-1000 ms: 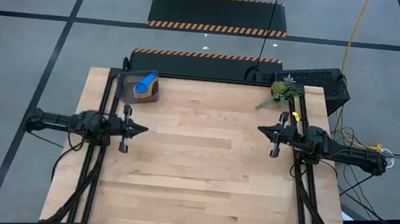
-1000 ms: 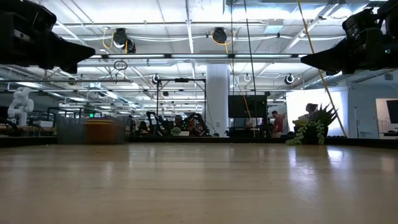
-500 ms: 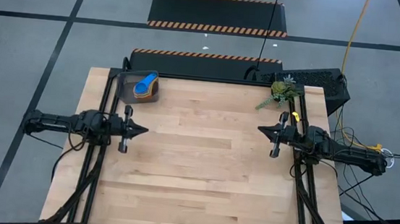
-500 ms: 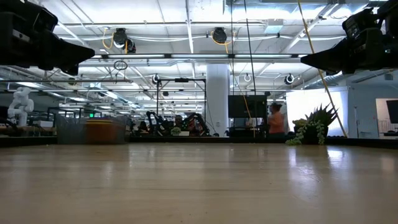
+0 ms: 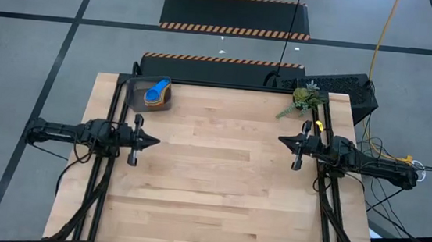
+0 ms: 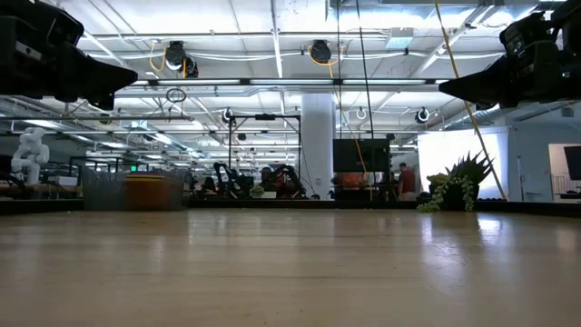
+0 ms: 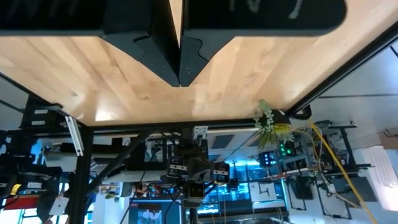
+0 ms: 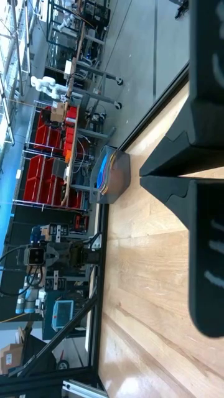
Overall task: Nest measuring cups in basket
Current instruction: Return to Home Position
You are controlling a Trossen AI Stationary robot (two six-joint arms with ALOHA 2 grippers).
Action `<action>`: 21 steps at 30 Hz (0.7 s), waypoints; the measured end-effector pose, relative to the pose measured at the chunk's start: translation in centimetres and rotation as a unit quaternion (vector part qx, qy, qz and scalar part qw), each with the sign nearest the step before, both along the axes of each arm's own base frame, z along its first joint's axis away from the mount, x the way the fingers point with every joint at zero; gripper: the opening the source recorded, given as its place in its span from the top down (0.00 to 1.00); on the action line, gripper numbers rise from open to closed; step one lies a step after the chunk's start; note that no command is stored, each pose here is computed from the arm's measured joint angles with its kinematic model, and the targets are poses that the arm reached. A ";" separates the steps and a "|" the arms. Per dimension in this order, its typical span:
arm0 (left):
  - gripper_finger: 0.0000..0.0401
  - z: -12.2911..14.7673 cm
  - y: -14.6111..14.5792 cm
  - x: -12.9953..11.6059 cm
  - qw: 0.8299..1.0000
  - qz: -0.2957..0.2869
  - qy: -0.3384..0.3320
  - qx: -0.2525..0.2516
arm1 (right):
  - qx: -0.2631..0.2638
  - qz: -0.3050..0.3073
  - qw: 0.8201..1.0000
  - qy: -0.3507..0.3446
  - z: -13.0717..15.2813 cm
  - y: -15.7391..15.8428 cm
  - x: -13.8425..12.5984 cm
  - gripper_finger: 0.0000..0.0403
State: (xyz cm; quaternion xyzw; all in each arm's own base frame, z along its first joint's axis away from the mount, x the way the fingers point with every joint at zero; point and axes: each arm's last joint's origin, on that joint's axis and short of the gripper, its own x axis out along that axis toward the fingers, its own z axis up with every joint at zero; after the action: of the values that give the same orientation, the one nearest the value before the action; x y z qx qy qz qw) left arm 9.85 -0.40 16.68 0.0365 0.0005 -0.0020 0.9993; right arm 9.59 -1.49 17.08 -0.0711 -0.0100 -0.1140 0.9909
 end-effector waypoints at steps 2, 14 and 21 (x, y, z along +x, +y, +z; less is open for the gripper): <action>0.98 0.0 0.0 0.0 1.000 0.000 0.000 0.000 | 0.000 0.000 1.000 0.000 0.0 0.0 0.0 1.00; 0.98 0.1 0.0 0.0 1.000 0.001 -0.009 0.000 | 0.000 0.000 1.000 0.000 0.0 0.0 0.0 1.00; 0.98 0.3 0.0 0.0 1.000 0.003 -0.020 -0.001 | 0.000 0.000 1.000 0.000 0.0 0.0 0.0 1.00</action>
State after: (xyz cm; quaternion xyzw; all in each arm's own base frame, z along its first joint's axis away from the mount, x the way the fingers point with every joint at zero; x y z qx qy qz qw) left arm 9.86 -0.38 17.00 0.0360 -0.0194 0.0013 0.9992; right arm 9.59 -1.49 17.09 -0.0711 -0.0102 -0.1141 0.9909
